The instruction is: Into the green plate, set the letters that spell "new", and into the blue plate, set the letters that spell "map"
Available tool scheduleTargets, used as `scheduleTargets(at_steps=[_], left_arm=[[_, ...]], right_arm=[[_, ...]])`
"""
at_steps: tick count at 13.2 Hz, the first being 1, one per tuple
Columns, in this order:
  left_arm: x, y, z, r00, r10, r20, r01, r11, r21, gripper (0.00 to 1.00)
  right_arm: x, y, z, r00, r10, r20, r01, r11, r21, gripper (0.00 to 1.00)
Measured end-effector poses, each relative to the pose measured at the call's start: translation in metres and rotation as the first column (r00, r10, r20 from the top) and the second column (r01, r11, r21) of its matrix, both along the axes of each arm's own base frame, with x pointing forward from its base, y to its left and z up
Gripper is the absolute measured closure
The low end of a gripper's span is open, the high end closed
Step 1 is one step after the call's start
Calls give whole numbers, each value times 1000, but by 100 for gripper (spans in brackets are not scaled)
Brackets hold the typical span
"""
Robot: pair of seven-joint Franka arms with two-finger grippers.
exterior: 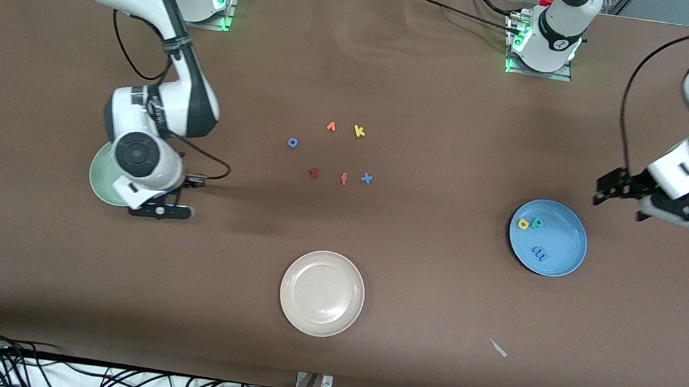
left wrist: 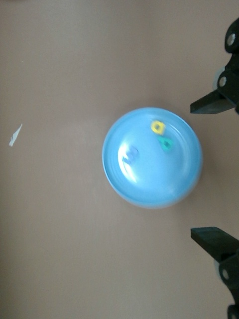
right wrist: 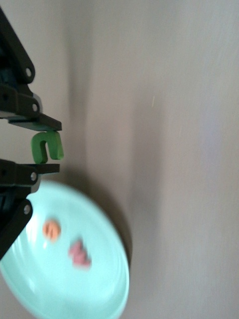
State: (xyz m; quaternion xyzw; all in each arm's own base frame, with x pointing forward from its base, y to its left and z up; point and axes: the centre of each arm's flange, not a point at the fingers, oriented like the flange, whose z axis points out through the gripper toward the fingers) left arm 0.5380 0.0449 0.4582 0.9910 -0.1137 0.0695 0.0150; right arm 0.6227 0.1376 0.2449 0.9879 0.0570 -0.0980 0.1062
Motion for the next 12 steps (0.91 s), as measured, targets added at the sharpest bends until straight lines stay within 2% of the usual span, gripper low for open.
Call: scheduleTargets(at_steps=[1, 3, 6, 9, 12], left_arm=[[-5, 0, 28, 1000, -11, -1, 11, 1000, 12, 0], [-12, -1, 81, 999, -20, -43, 20, 1000, 11, 0], [-19, 3, 138, 995, 27, -98, -26, 1000, 12, 0], [-17, -7, 144, 987, 89, -134, -88, 996, 16, 0], [-11, -31, 149, 981, 108, -160, -105, 994, 25, 0]], right_arm=[[3, -22, 0, 1000, 10, -16, -10, 1000, -8, 69], [6, -61, -3, 999, -15, -42, 14, 1000, -14, 69], [4, -93, -18, 996, -58, -72, 57, 998, -20, 65], [9, -89, -5, 995, -64, -81, 63, 998, -16, 35], [15, -50, 35, 991, -44, -129, 44, 999, 0, 1]])
